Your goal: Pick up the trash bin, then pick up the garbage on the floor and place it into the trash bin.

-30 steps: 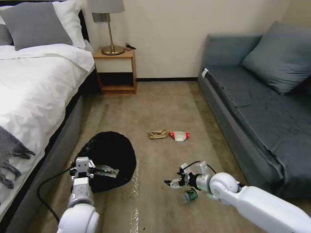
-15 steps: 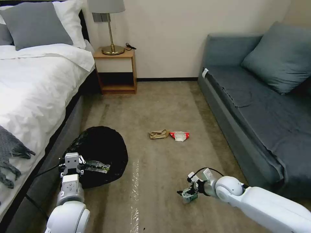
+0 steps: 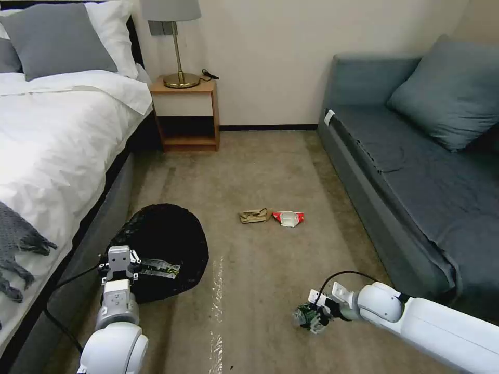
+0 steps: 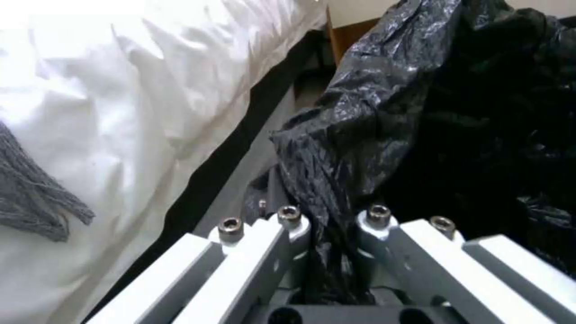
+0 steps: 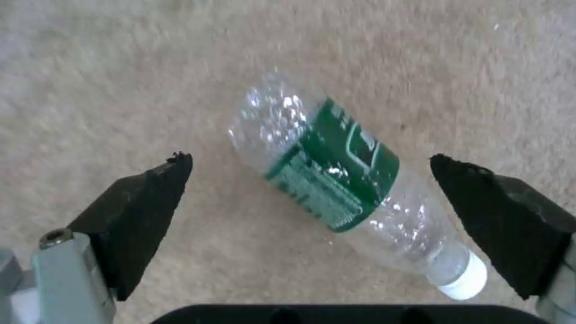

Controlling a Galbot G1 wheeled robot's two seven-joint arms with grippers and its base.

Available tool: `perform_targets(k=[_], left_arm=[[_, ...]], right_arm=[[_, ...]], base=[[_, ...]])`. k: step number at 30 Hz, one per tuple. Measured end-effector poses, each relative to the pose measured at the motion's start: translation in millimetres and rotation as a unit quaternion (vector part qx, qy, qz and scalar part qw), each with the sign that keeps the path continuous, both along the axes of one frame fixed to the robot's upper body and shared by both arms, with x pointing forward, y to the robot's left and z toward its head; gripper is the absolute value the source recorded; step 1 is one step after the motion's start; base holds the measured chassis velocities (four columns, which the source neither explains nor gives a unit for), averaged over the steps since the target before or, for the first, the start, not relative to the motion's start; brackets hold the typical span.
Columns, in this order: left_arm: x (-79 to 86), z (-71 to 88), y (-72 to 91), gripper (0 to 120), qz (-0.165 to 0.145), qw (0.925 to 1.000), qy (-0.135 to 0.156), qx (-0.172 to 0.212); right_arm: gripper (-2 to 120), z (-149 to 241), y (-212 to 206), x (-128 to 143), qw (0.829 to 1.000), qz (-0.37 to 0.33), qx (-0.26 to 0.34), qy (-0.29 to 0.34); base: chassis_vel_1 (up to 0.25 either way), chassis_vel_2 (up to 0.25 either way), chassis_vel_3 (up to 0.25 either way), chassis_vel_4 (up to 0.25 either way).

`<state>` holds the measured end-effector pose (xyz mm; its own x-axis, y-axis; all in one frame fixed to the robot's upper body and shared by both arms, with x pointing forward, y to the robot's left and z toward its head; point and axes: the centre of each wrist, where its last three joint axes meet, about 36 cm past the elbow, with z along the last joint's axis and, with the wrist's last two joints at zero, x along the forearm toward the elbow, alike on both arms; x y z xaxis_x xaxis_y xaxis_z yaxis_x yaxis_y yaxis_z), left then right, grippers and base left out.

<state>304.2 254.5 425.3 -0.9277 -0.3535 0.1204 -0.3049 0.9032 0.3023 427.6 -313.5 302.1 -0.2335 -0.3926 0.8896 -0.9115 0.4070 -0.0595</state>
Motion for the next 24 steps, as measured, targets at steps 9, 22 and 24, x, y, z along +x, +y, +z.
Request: perform_targets(k=[9,22,24], left_arm=[[-0.3,-0.2,-0.5,3,0.0,1.0,0.0,-0.005],[-3.3,1.3,-1.0,3,0.003,0.9999,-0.003,-0.01],[-4.4,2.5,-0.2,3,0.005,0.9999,-0.004,-0.01]], right_arm=[[100,-33,7,10,1.0,0.019,-0.005,0.013],[91,-55,11,18,0.999,0.025,-0.009,0.022],[79,-55,12,18,0.999,0.025,-0.008,0.023]], base=[[0.0,0.0,0.0,0.0],[0.0,0.0,0.0,0.0],[0.0,0.0,0.0,0.0]])
